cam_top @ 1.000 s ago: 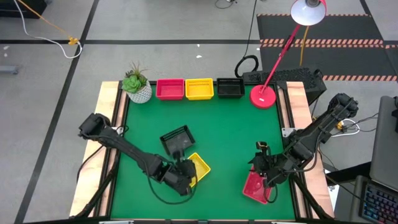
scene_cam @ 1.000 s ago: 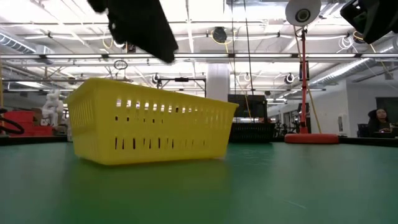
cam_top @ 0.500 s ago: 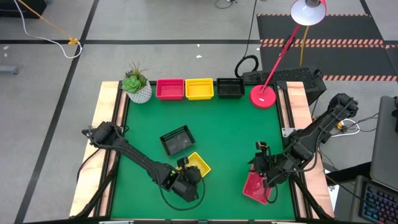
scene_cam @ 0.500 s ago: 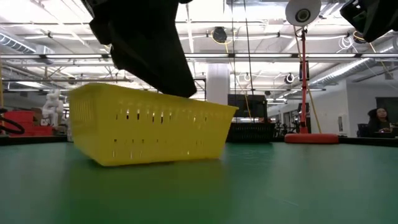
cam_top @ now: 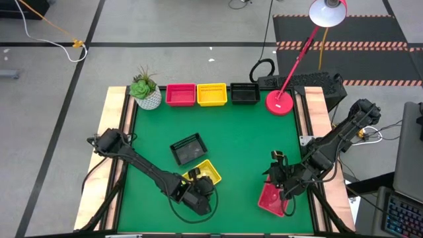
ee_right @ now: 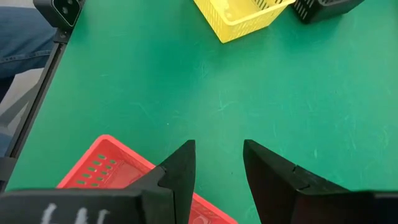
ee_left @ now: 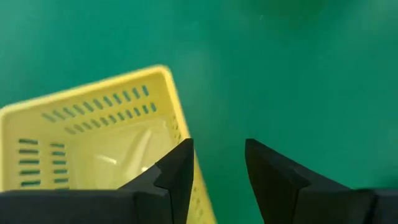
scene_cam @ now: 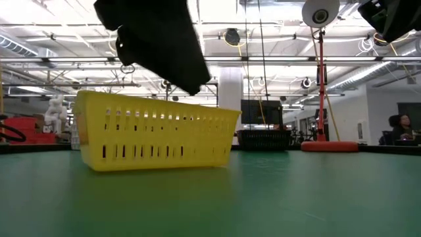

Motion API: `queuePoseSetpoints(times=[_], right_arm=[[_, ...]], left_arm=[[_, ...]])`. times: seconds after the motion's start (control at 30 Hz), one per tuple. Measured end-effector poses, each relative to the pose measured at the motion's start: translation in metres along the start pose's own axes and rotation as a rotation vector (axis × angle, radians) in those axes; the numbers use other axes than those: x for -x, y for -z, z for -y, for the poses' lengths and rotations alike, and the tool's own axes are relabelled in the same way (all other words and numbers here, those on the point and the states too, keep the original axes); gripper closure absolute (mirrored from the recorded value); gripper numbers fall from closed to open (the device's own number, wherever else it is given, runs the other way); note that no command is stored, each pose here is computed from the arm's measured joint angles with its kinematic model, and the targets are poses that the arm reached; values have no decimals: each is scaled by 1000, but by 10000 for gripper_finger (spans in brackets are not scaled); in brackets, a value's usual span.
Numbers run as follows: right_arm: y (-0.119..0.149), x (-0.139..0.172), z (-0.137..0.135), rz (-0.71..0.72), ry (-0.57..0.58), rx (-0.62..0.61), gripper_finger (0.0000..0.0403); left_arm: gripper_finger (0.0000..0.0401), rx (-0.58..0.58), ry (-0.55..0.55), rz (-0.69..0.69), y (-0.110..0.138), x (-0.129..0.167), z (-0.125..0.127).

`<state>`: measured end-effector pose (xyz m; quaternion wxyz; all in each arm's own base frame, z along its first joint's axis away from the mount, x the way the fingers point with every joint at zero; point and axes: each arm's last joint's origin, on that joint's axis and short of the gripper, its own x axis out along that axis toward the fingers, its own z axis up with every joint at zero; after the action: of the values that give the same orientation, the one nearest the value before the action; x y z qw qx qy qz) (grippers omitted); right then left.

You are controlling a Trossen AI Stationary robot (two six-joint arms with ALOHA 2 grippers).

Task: Stack baskets by color
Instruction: Stack the yellow basket on the stacked yellow baskets

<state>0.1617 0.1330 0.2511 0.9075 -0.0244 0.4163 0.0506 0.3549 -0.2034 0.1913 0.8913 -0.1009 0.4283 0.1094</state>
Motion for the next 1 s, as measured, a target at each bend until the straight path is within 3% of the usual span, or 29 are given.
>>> queuePoseSetpoints(times=[0.4, 0.73, 1.0], right_arm=[[0, 0, 0, 4, 1, 2, 275], [0, 0, 0, 5, 2, -1, 275], [-1, 0, 1, 16, 23, -2, 275]], left_arm=[[260, -13, -64, -94, 10, -11, -8], [387, -39, -51, -130, 12, -21, -9], [393, -72, -2, -166, 11, -19, -9]])
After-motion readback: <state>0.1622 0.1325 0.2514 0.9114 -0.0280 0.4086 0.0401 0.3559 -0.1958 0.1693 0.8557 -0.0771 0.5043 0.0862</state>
